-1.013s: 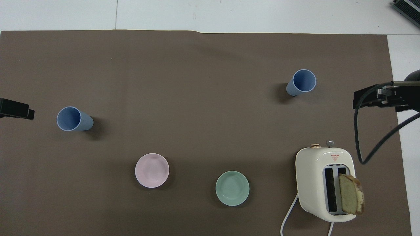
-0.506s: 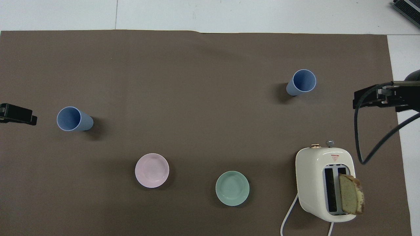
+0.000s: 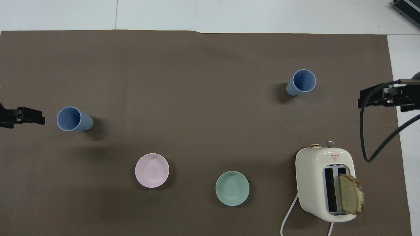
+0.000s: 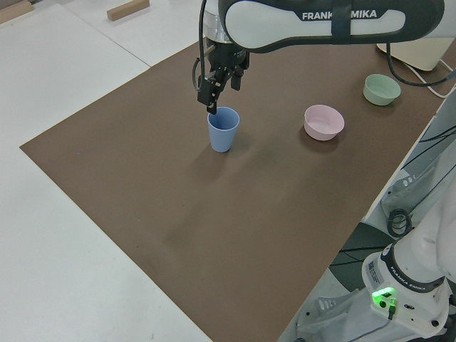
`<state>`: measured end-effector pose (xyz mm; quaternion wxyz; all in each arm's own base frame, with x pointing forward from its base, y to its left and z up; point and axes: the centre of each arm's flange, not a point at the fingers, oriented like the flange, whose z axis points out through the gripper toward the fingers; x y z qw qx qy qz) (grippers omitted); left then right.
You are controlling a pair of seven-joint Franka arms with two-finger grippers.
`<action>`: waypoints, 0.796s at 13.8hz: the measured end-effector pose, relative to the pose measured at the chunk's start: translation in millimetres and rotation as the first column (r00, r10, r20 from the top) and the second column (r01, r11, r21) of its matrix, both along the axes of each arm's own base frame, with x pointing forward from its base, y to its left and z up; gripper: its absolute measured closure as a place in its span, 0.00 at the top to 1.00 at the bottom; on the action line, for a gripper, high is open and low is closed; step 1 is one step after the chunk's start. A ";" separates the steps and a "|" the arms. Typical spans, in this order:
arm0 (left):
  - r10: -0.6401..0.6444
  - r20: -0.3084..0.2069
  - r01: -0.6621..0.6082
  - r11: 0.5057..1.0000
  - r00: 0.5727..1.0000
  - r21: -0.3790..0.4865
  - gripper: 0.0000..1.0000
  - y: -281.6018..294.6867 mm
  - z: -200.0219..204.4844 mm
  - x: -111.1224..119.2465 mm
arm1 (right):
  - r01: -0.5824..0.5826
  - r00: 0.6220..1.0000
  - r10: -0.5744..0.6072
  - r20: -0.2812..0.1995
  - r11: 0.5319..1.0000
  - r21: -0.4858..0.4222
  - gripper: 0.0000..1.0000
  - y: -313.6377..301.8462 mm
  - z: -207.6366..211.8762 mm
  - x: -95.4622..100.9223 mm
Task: Stack blue cups with both arms
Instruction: 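Reach the left gripper to the nearer blue cup and grasp it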
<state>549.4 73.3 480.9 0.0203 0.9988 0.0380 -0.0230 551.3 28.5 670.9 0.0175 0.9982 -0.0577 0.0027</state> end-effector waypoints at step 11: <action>0.142 -0.035 -0.142 0.990 0.989 0.004 0.92 -9.1 -107.0 10.4 | 0.000 1.000 0.000 0.000 1.000 0.000 1.00 0.0 0.0 0.0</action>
